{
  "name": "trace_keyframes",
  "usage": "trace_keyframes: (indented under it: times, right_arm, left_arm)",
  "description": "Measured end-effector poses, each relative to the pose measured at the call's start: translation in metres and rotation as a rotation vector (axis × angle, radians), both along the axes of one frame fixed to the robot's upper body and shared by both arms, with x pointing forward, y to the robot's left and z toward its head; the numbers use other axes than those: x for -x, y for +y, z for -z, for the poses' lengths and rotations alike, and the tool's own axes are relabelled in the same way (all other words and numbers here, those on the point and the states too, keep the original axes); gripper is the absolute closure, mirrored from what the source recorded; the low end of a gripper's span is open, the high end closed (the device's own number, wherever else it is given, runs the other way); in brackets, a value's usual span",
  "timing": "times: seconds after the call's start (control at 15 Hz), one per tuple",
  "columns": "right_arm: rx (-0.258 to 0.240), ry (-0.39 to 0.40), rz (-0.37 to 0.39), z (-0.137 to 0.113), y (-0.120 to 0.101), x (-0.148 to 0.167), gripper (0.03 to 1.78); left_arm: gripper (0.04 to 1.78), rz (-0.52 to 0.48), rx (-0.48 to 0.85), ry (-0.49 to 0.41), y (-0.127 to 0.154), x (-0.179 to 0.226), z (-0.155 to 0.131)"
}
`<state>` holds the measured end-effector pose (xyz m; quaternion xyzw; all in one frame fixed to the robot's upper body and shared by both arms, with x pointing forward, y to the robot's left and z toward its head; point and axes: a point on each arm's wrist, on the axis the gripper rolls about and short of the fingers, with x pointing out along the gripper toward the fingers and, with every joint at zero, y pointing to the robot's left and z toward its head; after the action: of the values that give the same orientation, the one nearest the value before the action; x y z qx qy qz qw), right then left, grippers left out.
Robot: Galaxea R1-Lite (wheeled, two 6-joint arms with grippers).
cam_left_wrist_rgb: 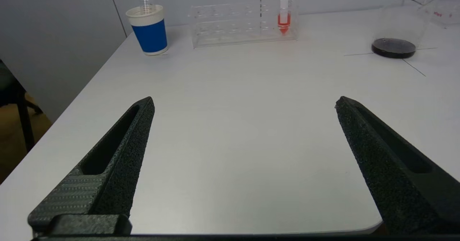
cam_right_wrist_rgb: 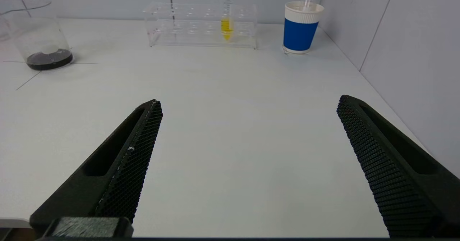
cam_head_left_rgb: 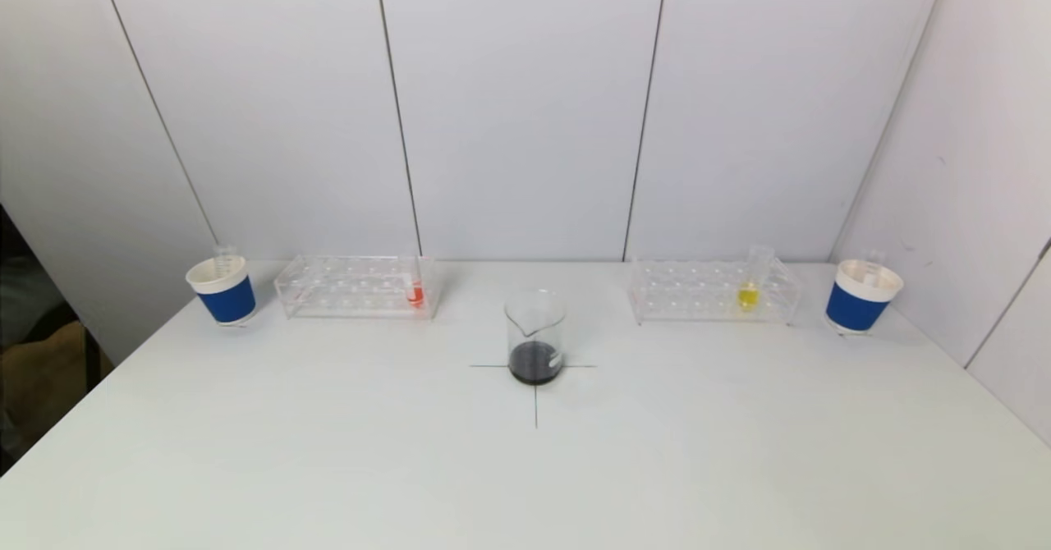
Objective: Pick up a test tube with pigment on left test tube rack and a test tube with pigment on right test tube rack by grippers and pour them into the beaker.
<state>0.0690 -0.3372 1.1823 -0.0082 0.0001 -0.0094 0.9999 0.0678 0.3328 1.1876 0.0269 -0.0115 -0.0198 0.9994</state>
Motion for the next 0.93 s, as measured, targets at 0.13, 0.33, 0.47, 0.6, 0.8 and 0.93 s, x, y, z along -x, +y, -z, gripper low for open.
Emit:
trace_keyframes:
  times: [0.13,0.33,0.47,0.6,0.8,0.93]
  right_arm:
    - [0.000,0.000,0.000,0.0000,0.0000,0.0000,0.04]
    - [0.000,0.000,0.000,0.0000,0.0000,0.0000,0.04]
    - [0.000,0.000,0.000,0.0000,0.0000,0.0000,0.04]
    - [0.000,0.000,0.000,0.0000,0.0000,0.0000,0.04]
    - [0.000,0.000,0.000,0.0000,0.0000,0.0000,0.04]
    - [0.000,0.000,0.000,0.0000,0.0000,0.0000,0.04]
  left_arm:
    - [0.06,-0.001,0.001,0.020,0.0000,-0.0009,0.0041]
    - [0.06,-0.012,0.024,0.021,0.0003,-0.0012,0.0047]
    - [0.06,-0.029,0.045,0.020,0.0007,-0.0013,0.0047]
    - [0.06,-0.030,0.046,0.020,0.0007,-0.0013,0.0048]
    - [0.06,-0.030,0.046,0.020,0.0007,-0.0013,0.0048]
    - [0.06,-0.030,0.046,0.020,0.0007,-0.0013,0.0048]
